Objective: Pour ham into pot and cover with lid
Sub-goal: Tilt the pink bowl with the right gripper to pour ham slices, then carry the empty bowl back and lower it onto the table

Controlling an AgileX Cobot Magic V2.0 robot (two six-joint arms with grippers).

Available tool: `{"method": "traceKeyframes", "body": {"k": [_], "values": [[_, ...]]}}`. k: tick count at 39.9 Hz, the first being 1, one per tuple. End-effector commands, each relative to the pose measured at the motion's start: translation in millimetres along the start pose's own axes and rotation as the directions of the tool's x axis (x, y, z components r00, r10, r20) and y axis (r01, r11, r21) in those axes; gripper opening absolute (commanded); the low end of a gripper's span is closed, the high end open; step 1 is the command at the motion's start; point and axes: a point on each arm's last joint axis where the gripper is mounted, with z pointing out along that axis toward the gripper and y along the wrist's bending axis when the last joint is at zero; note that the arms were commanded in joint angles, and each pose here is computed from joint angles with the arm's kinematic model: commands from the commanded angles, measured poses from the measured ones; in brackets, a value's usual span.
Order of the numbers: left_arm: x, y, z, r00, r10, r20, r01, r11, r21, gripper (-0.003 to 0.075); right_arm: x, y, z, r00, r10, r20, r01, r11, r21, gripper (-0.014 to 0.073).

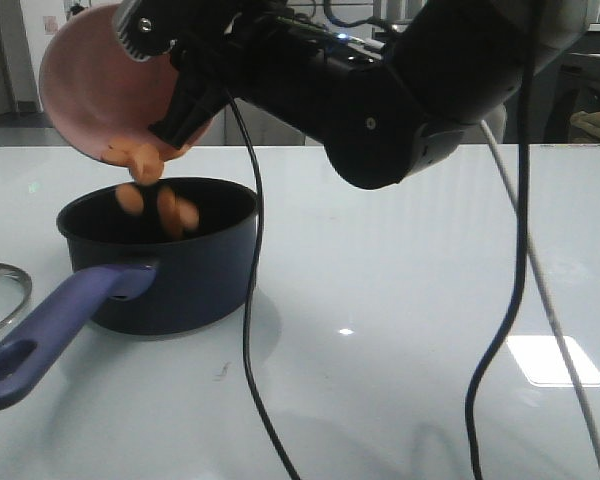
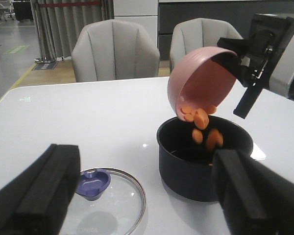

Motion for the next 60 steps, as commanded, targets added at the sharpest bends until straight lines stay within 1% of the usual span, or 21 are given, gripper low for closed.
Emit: {"method": "traceKeyframes", "body": {"k": [1, 6, 9, 11, 13, 15, 16, 18, 20, 22, 26, 31, 35, 39, 41, 44, 46, 47, 49, 53, 60], "values": [[-14.0, -0.4, -2.9, 0.996, -0.011, 0.089, 0.010, 1.000, 0.008, 0.0582, -30.1, -36.1, 2.9, 0.986, -0.063, 0.153, 0.034, 0.982, 0.187, 0.0137], [-14.0, -0.4, -2.9, 0.996, -0.011, 0.089, 0.011, 1.000, 0.008, 0.0583, -31.2, -35.1, 2.4, 0.983, -0.084, 0.163, 0.054, 0.982, 0.183, 0.0137], [-14.0, -0.4, -2.9, 0.996, -0.011, 0.089, 0.011, 1.000, 0.008, 0.0583, -30.2, -34.3, 2.7, 0.986, -0.062, 0.157, 0.035, 0.985, 0.170, 0.0137], [-14.0, -0.4, -2.9, 0.996, -0.011, 0.089, 0.011, 1.000, 0.008, 0.0583, -27.6, -34.5, 3.1, 0.990, 0.021, 0.141, -0.044, 0.986, 0.160, 0.0137], [-14.0, -0.4, -2.9, 0.996, -0.011, 0.089, 0.011, 1.000, 0.008, 0.0582, -23.1, -36.1, 3.3, 0.980, 0.163, 0.117, -0.181, 0.970, 0.164, 0.0137], [-14.0, -0.4, -2.9, 0.996, -0.011, 0.089, 0.011, 1.000, 0.008, 0.0583, -18.3, -38.4, 3.9, 0.944, 0.322, 0.078, -0.331, 0.928, 0.172, 0.0137], [-14.0, -0.4, -2.9, 0.996, -0.011, 0.089, 0.011, 1.000, 0.008, 0.0582, -15.7, -39.9, 4.4, 0.912, 0.407, 0.045, -0.408, 0.896, 0.177, 0.0137], [-14.0, -0.4, -2.9, 0.996, -0.011, 0.089, 0.011, 1.000, 0.008, 0.0582, -14.6, -44.4, 5.5, 0.845, 0.533, -0.034, -0.519, 0.835, 0.181, 0.0137], [-14.0, -0.4, -2.9, 0.996, -0.011, 0.089, 0.011, 1.000, 0.008, 0.0583, -15.9, -48.4, 6.6, 0.784, 0.610, -0.113, -0.587, 0.789, 0.181, 0.0137], [-14.0, -0.4, -2.9, 0.996, -0.011, 0.089, 0.011, 1.000, 0.008, 0.0582, -19.7, -53.1, 8.0, 0.725, 0.654, -0.218, -0.634, 0.756, 0.162, 0.0137], [-14.0, -0.4, -2.9, 0.996, -0.011, 0.089, 0.011, 1.000, 0.008, 0.0583, -31.9, -65.8, 8.3, 0.662, 0.650, -0.373, -0.663, 0.740, 0.112, 0.0137], [-14.0, -0.4, -2.9, 0.996, -0.011, 0.089, 0.011, 1.000, 0.008, 0.0583, -42.7, -83.4, 2.4, 0.594, 0.617, -0.516, -0.687, 0.723, 0.073, 0.0137], [-14.0, -0.4, -2.9, 0.996, -0.011, 0.089, 0.011, 1.000, 0.008, 0.0583, -50.5, -97.9, -5.8, 0.547, 0.589, -0.595, -0.702, 0.710, 0.057, 0.0137], [-14.0, -0.4, -2.9, 0.996, -0.011, 0.089, 0.011, 1.000, 0.008, 0.0583, -53.5, -115.7, -16.4, 0.499, 0.583, -0.641, -0.716, 0.695, 0.075, 0.0137], [-14.0, -0.4, -2.9, 0.996, -0.011, 0.089, 0.011, 1.000, 0.008, 0.0583, -51.4, -126.0, -23.1, 0.458, 0.587, -0.668, -0.726, 0.680, 0.100, 0.0137], [-14.1, -0.4, -2.9, 0.996, -0.011, 0.091, 0.011, 1.000, 0.008, 0.0583, -42.6, -142.7, -35.3, 0.371, 0.596, -0.712, -0.744, 0.650, 0.157, 0.0137], [-14.1, -0.4, -2.9, 0.996, -0.011, 0.091, 0.011, 1.000, 0.008, 0.0583, -37.4, -153.1, -42.7, 0.325, 0.601, -0.730, -0.748, 0.636, 0.190, 0.0137], [-14.1, -0.4, -2.9, 0.996, -0.011, 0.091, 0.011, 1.000, 0.008, 0.0583, -32.0, -157.6, -47.4, 0.297, 0.595, -0.746, -0.746, 0.633, 0.208, 0.0137], [-14.1, -0.4, -2.9, 0.996, -0.011, 0.091, 0.011, 1.000, 0.008, 0.0583, -24.9, -165.3, -54.4, 0.261, 0.587, -0.766, -0.740, 0.631, 0.232, 0.0137], [-14.1, -0.4, -2.9, 0.996, -0.011, 0.091, 0.011, 1.000, 0.008, 0.0583, -5.9, -180.1, -71.6, 0.160, 0.568, -0.807, -0.725, 0.622, 0.295, 0.0137], [-14.1, -0.4, -2.9, 0.996, -0.011, 0.091, 0.011, 1.000, 0.008, 0.0583, 20.6, -203.7, -98.2, 0.006, 0.573, -0.820, -0.689, 0.596, 0.412, 0.0137]]}}
